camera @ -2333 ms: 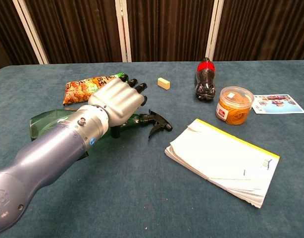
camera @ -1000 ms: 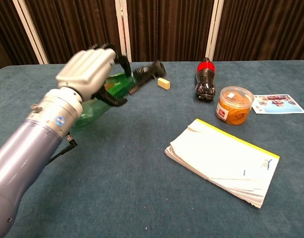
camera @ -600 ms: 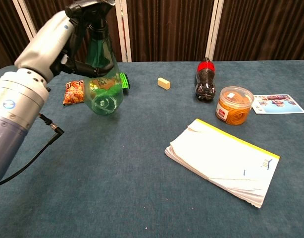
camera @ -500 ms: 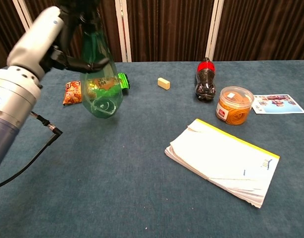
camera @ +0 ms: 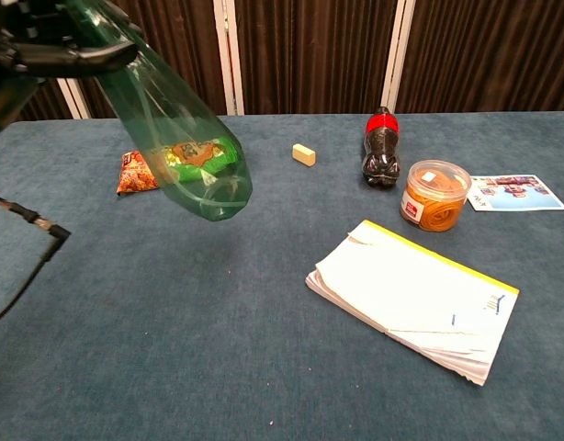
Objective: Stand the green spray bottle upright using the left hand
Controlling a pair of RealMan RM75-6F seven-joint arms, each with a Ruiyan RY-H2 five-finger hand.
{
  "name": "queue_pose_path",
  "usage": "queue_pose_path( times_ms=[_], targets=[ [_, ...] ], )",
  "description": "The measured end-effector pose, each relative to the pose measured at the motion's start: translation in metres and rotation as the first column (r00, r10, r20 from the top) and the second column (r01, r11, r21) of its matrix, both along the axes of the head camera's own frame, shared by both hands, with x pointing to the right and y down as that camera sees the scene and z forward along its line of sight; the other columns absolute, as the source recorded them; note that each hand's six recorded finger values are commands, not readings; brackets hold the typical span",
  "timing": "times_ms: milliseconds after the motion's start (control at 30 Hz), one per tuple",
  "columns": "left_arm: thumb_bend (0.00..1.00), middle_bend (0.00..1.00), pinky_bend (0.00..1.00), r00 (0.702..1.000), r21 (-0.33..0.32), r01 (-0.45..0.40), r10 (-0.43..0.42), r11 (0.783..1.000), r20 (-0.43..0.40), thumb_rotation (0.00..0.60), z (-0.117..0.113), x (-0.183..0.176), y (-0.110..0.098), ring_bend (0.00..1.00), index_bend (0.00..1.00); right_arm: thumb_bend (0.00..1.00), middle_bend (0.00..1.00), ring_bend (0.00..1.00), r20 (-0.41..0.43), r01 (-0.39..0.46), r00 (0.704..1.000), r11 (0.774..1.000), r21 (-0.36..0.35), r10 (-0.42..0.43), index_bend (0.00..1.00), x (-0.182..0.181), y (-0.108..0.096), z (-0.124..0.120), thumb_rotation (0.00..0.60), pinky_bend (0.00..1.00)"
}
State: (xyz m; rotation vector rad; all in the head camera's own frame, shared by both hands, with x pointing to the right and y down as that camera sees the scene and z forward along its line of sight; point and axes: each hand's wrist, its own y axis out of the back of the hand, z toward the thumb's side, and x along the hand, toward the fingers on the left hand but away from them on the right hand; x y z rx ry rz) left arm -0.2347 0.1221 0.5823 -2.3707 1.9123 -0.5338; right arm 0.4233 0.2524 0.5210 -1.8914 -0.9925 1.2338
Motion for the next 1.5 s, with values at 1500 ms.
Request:
queue_pose_path(
  times_ms=[1500],
  targets=[
    [0.54, 0.34, 0.06, 0.952, -0.009, -0.158, 0.155, 0.987, 0.265, 0.600, 0.026, -0.048, 0.045, 0.10, 0.75, 0.21, 0.00, 0.00, -0.032, 0.004, 0.999, 1.000, 0.002, -0.004, 0.00, -0.005, 0.002, 0.004, 0.600, 0.00]
  ],
)
